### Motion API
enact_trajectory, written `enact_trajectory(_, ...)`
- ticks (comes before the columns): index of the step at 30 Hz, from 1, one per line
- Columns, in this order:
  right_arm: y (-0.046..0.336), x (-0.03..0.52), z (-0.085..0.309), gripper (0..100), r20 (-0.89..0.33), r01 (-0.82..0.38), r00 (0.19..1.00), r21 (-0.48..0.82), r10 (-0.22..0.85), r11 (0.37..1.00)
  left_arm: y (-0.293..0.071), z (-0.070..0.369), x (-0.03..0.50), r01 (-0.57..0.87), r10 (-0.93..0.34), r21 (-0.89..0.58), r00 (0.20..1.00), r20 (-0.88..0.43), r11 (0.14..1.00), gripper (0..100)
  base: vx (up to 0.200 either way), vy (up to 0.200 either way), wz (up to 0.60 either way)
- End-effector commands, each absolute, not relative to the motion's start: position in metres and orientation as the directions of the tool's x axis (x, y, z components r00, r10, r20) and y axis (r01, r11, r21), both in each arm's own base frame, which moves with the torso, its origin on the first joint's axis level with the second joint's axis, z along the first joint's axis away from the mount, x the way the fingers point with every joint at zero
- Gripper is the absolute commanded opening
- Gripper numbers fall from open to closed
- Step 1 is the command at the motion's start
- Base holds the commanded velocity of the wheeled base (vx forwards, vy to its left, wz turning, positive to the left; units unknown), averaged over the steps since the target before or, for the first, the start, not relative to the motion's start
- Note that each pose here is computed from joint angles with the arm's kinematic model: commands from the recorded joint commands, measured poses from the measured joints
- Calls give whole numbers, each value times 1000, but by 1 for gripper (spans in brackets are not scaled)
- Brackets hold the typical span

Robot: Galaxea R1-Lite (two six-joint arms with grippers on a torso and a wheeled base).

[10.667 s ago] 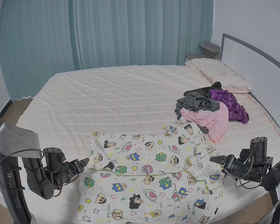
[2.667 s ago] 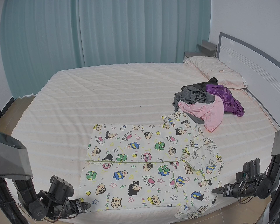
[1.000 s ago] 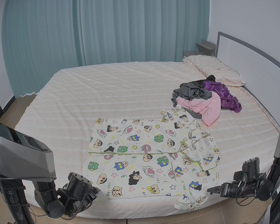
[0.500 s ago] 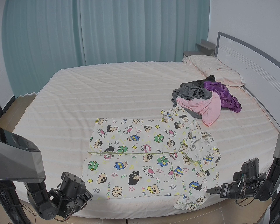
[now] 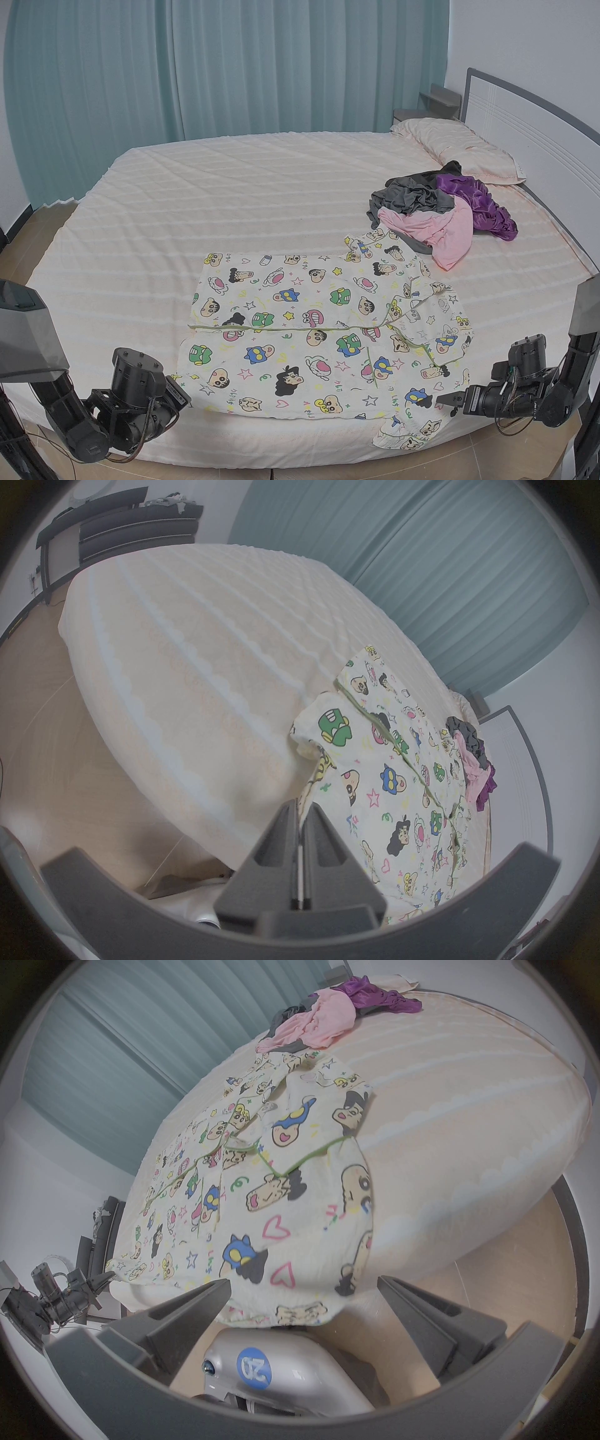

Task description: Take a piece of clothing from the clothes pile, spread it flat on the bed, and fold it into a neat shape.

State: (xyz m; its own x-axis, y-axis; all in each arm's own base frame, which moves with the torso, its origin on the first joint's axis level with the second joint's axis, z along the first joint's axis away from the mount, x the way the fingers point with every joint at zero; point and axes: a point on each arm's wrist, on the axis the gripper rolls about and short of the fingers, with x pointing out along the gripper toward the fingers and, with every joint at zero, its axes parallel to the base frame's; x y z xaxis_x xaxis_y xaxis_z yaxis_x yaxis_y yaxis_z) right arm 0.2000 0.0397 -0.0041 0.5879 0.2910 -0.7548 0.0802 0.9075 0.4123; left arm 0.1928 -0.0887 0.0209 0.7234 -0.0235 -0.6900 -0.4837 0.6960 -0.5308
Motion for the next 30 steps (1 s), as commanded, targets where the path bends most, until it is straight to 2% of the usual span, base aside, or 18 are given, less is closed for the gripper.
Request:
enact_trajectory(1, 42, 215, -25, 100, -769, 86, 571, 403, 286, 911, -86, 31, 192, -457, -35, -556, 751, -660, 694, 0, 0, 0, 0)
enact_trajectory(8, 42, 219, -33, 100, -761, 49, 584, 382, 283, 923, -86, 30, 191, -460, -35, -552, 746, -665, 695, 0, 0, 0, 0)
enact_trajectory(11, 43, 222, -30, 100, -731, 30, 618, 390, 289, 920, -85, 30, 191, -459, -36, -553, 745, -666, 695, 0, 0, 0, 0)
enact_trajectory(12, 43, 223, -29, 0, -725, 27, 624, 392, 291, 920, -85, 30, 191, -459, -36, -553, 745, -666, 695, 0, 0, 0, 0)
enact_trajectory(20, 42, 234, -17, 0, -658, 2, 698, 396, 282, 918, -85, 29, 190, -463, -34, -547, 741, -671, 697, 0, 0, 0, 0)
enact_trajectory(27, 45, 259, 6, 0, -547, -49, 786, 411, 289, 910, -84, 29, 188, -465, -33, -546, 739, -673, 697, 0, 0, 0, 0)
enact_trajectory(30, 47, 273, 9, 0, -539, -55, 791, 410, 290, 911, -84, 29, 188, -466, -32, -547, 740, -672, 695, 0, 0, 0, 0)
